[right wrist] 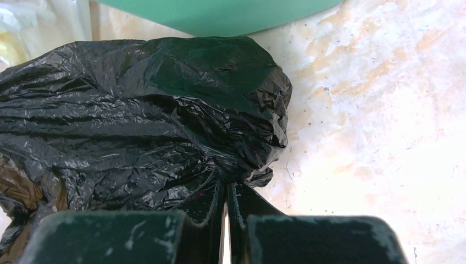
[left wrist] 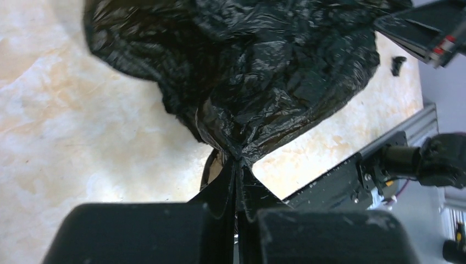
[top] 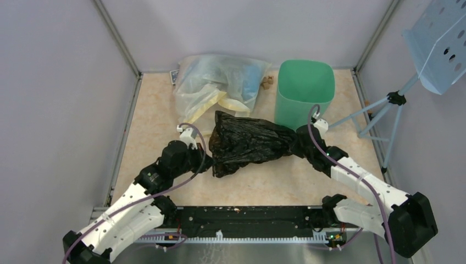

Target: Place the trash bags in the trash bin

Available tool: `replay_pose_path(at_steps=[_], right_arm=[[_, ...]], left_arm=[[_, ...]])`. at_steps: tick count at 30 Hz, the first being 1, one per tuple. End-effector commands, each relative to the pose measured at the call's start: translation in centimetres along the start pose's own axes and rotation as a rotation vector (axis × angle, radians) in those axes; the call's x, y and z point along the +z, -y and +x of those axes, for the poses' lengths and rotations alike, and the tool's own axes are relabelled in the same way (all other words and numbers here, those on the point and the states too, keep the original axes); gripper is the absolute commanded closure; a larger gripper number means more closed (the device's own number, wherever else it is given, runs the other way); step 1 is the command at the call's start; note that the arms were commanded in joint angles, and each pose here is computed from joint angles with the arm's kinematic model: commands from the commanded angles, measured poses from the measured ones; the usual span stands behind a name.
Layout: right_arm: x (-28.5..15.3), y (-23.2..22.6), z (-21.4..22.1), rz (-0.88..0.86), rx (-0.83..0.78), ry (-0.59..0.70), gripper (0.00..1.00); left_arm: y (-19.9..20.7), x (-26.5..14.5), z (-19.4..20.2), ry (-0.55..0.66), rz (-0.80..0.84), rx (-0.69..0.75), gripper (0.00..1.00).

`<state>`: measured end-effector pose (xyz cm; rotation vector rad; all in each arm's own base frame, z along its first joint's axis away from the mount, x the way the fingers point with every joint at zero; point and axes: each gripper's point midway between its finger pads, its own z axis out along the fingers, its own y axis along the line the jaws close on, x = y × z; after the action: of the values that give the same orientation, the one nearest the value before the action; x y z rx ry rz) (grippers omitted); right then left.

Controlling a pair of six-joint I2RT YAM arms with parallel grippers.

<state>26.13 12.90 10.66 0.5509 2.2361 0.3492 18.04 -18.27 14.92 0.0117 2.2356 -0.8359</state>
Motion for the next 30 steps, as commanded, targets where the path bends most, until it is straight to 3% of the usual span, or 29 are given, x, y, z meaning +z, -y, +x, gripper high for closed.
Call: replay_pose_path(at_steps=[1, 13, 18, 23, 26, 30], right_arm=[[-0.3, -2.6, -1.9, -0.091, -0.049, 0.029, 0.99], [1.3, 1.0, -0.6, 0.104, -0.048, 0.003, 1.00], [1.7, 0.0, 0.4, 0.032, -0.105, -0.040, 1.00], [1.0, -1.3, -0.2, -0.037, -0.153, -0.038, 0.90], [0.5, -1.5, -0.6, -0.044, -0.175, -0.035, 0.71], [-0.6, -2.3, 0.3, -0.142, -0.210, -0.070, 0.54]], left_arm=[[4.1, -1.3, -2.3, 0.042, 0.168, 0.089, 1.00], [5.3, -6.4, -7.8, 0.207, 0.086, 0.115, 1.00], [6.7, -7.4, -8.2, 0.207, 0.147, 0.143, 1.00], [6.3, -6.0, -6.8, 0.147, 0.146, 0.134, 1.00], [5.3, -5.5, -6.8, 0.155, 0.097, 0.104, 1.00], [2.9, -5.1, -6.9, 0.159, -0.044, 0.057, 1.00]])
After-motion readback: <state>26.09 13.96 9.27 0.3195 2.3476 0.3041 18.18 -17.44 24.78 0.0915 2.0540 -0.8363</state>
